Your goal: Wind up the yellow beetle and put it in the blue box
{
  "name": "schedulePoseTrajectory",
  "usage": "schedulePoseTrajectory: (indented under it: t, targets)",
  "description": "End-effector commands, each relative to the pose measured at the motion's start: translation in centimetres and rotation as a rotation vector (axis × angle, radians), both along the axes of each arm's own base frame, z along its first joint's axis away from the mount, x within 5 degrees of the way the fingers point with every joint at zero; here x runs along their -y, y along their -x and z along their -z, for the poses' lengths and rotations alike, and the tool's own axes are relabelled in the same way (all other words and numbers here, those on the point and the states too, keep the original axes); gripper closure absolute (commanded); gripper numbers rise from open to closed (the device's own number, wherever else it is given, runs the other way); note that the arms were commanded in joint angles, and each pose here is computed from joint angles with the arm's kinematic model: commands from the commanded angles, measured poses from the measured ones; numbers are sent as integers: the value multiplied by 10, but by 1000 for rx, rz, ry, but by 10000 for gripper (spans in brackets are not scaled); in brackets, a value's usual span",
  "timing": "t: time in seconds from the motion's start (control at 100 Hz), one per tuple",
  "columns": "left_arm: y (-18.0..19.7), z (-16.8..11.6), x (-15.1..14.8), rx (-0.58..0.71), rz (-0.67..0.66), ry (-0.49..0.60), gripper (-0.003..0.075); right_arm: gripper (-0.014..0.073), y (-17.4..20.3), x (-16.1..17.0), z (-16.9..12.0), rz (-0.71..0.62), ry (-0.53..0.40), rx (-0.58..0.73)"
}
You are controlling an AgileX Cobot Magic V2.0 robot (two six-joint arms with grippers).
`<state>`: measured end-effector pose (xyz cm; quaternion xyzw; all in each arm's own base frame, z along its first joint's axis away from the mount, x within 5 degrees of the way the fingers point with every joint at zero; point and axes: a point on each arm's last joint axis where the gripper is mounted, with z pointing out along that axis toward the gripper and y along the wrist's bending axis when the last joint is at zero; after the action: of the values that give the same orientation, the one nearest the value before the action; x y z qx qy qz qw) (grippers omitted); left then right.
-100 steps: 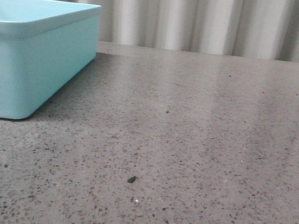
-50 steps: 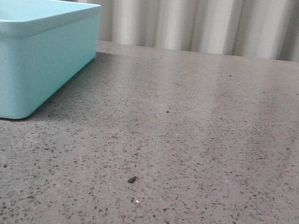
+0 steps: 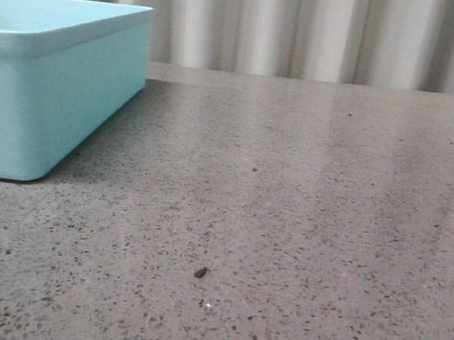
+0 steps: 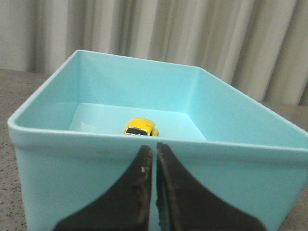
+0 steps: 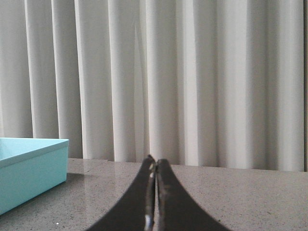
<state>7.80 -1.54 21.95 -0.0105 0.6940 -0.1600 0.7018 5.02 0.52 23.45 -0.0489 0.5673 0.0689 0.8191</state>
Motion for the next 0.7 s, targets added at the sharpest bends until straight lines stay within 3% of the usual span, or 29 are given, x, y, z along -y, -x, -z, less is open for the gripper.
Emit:
schedulePoseTrajectory:
  t: [0.0, 0.39, 0.69]
  targets:
    - [-2, -13, -1, 63, -21, 22, 741, 645, 0, 2, 1, 24, -8, 47]
    - [-2, -12, -1, 62, -21, 22, 741, 645, 0, 2, 1, 24, -8, 47]
    - [0, 15, 0, -39, -4, -24, 741, 645, -1, 1, 5, 10, -1, 4]
